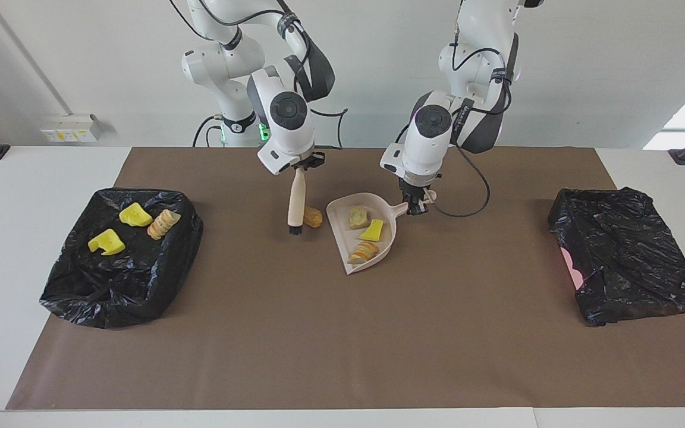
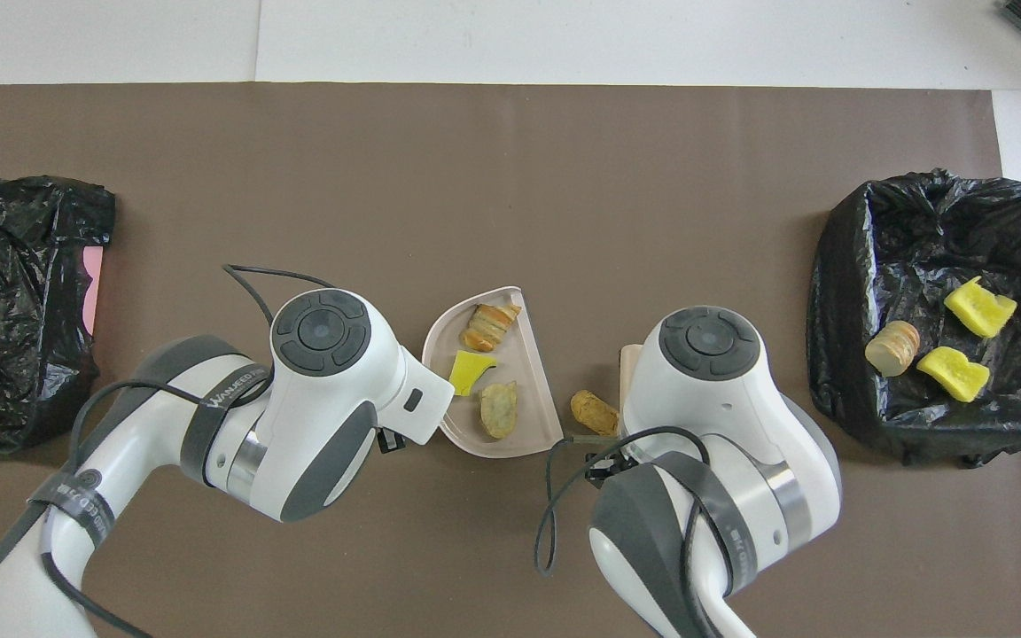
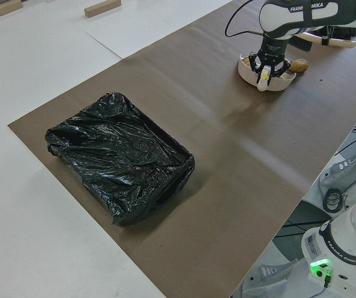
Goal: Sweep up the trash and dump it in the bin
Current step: 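Sweep the last tan chunk into the dustpan with the right gripper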
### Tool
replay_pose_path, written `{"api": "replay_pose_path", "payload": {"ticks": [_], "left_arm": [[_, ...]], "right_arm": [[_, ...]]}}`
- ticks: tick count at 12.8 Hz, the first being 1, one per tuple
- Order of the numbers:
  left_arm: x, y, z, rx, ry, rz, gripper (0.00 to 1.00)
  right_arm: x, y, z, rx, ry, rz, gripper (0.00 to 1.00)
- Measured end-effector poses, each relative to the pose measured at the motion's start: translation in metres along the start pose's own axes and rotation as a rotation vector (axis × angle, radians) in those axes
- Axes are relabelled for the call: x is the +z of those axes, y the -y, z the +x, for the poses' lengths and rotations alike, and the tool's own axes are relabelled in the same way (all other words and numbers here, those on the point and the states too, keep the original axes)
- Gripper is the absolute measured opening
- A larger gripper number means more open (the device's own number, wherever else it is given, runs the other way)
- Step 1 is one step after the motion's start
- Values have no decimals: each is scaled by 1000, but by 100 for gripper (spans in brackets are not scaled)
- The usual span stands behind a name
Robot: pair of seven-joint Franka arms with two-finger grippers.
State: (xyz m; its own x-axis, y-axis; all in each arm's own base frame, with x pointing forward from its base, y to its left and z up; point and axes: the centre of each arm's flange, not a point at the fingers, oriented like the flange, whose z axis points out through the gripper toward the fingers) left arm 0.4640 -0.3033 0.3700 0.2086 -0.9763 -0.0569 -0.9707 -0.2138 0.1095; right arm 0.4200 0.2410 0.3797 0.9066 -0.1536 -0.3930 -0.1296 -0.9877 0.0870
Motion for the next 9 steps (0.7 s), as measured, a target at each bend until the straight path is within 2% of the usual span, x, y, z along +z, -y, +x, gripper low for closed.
{"api": "replay_pose_path", "payload": {"ticks": [2,4,7,9], "left_arm": [[0,-1,0,5,-1,2,32],[0,-2,0,7,-2,4,32],[0,-2,0,7,-2,4,32],[0,-2,0,7,-2,4,32]], "right_arm": [[35,-19,-15,45,-21,0,26],[50,-24,-20,38,-44,7,26],[50,5,-29,-51,-52,103,26],[48,33,-33,-96,-45,133,26]]}}
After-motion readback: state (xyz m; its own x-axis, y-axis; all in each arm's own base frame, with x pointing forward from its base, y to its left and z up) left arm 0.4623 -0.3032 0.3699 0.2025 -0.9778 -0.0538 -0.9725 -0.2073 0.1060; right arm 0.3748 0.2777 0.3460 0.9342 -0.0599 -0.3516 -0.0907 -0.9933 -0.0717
